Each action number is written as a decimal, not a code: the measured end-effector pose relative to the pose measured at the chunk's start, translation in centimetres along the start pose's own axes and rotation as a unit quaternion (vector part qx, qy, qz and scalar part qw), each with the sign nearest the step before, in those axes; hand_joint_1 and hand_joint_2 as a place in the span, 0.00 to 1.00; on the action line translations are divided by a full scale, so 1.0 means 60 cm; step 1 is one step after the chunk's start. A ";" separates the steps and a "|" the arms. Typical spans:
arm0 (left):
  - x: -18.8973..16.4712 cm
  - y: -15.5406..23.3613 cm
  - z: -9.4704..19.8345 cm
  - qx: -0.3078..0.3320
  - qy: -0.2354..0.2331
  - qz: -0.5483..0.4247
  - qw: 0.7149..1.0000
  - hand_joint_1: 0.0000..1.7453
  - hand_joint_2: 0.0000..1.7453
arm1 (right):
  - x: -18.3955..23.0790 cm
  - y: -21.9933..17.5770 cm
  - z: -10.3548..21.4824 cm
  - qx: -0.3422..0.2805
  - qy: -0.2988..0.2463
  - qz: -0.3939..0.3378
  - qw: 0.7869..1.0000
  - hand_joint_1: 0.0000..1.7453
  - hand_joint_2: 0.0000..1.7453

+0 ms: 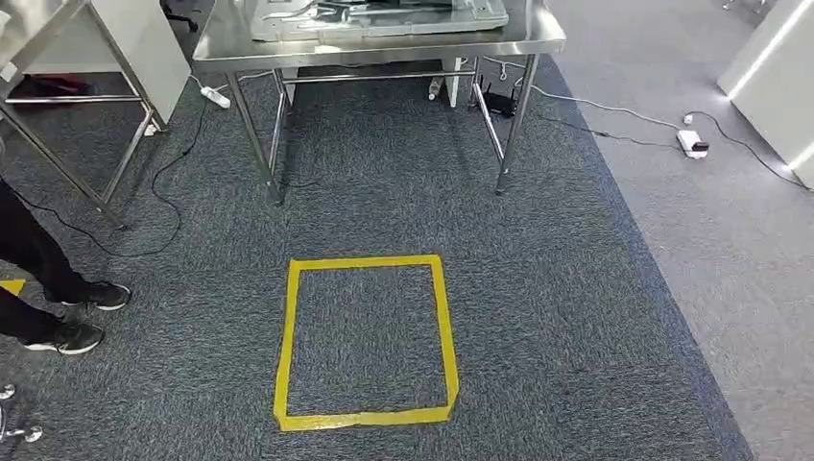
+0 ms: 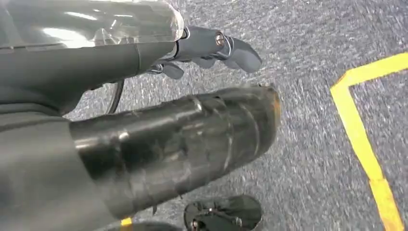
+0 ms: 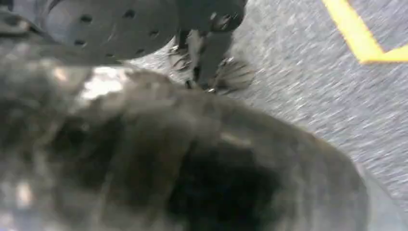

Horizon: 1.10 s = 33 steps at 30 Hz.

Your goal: Take the parts from the cabinet and place them on the table.

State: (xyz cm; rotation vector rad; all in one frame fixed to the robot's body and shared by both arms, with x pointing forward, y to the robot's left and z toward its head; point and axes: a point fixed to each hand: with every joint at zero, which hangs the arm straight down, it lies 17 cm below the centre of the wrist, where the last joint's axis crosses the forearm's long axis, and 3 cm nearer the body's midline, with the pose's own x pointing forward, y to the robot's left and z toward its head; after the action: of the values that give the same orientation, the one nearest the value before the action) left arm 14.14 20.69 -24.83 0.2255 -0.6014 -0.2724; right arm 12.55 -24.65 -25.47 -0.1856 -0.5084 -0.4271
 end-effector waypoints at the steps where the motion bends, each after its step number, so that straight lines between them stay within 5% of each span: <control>1: -0.001 0.000 0.000 0.001 0.001 0.001 1.000 0.00 0.00 | -0.005 0.004 0.002 0.002 0.006 0.002 1.000 0.00 0.00; 33: -0.005 -0.001 0.002 0.004 0.007 0.010 1.000 0.00 0.00 | -0.024 0.021 0.007 0.026 0.028 0.025 0.999 0.00 0.00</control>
State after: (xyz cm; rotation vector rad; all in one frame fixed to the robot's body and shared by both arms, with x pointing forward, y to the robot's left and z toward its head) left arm 13.82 20.71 -24.90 0.2291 -0.5911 -0.2488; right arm 11.82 -22.91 -25.92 -0.1357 -0.4581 -0.3700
